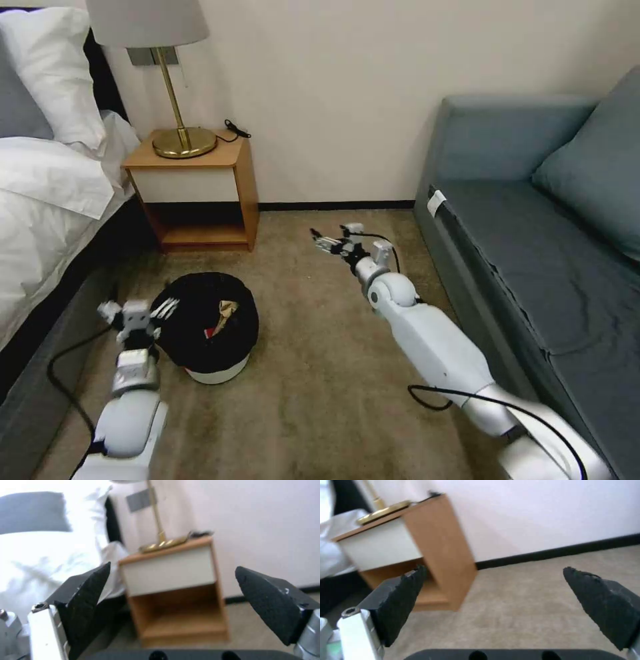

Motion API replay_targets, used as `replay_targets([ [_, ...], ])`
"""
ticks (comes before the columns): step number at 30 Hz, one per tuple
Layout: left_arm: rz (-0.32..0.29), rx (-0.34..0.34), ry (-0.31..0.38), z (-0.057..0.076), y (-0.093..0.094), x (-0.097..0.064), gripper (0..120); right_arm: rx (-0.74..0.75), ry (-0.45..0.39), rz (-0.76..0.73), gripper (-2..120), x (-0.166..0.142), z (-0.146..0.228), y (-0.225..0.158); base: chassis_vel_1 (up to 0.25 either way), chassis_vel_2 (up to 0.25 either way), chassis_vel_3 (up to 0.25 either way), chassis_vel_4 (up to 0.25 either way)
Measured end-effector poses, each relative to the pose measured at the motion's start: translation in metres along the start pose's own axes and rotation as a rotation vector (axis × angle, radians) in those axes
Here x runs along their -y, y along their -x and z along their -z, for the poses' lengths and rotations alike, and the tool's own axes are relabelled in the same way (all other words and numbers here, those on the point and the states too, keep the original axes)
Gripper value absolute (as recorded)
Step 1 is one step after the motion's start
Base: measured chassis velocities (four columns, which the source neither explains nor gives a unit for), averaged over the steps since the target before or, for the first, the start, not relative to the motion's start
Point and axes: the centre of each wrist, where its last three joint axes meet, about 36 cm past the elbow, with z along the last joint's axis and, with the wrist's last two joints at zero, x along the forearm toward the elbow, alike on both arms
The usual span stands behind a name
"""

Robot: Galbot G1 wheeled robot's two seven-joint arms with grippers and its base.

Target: Pick up the trash bin, then pick up the garbage on the floor and place it into the trash bin.

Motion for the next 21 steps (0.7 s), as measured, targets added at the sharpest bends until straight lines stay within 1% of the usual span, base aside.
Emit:
replay_targets([
  [1,-0.019,0.008,-0.028,0.002,0.008,0.008,100,0.014,0.017,-0.027,100,0.002,-0.001,-0.002,0.0,0.0,0.0,0.0],
  [3,-0.054,0.014,-0.076,0.001,0.018,0.019,100,0.029,0.046,-0.067,100,0.003,-0.007,-0.001,0.0,0.0,0.0,0.0],
  [4,-0.054,0.014,-0.076,0.001,0.018,0.019,100,0.029,0.046,-0.067,100,0.003,-0.007,-0.001,0.0,0.0,0.0,0.0],
  [6,-0.099,0.011,-0.117,-0.002,0.024,0.028,100,0.042,0.071,-0.105,100,0.002,-0.02,0.003,0.0,0.0,0.0,0.0],
  [7,-0.099,0.011,-0.117,-0.002,0.024,0.028,100,0.042,0.071,-0.105,100,0.002,-0.02,0.003,0.0,0.0,0.0,0.0],
  [9,-0.161,0.015,-0.141,-0.007,0.03,0.037,100,0.053,0.082,-0.122,100,-0.001,-0.04,0.009,0.0,0.0,0.0,0.0],
  [10,-0.161,0.015,-0.141,-0.007,0.03,0.037,100,0.053,0.082,-0.122,100,-0.001,-0.04,0.009,0.0,0.0,0.0,0.0],
  [12,-0.207,0.014,-0.158,-0.014,0.035,0.047,100,0.062,0.102,-0.11,100,-0.007,-0.052,0.018,0.0,0.0,0.0,0.0],
  [13,-0.207,0.014,-0.158,-0.014,0.035,0.047,100,0.062,0.102,-0.11,100,-0.007,-0.052,0.018,0.0,0.0,0.0,0.0],
  [14,-0.22,0.009,-0.167,-0.017,0.037,0.052,100,0.063,0.12,-0.107,100,-0.012,-0.056,0.022,0.0,0.0,0.0,0.0],
  [16,-0.223,0.004,-0.173,-0.019,0.038,0.054,100,0.055,0.144,-0.107,100,-0.02,-0.062,0.026,0.0,0.0,0.0,0.0],
  [21,-0.222,0.003,-0.174,-0.019,0.038,0.054,100,0.056,0.148,-0.106,100,-0.021,-0.062,0.027,0.0,0.0,0.0,0.0],
])
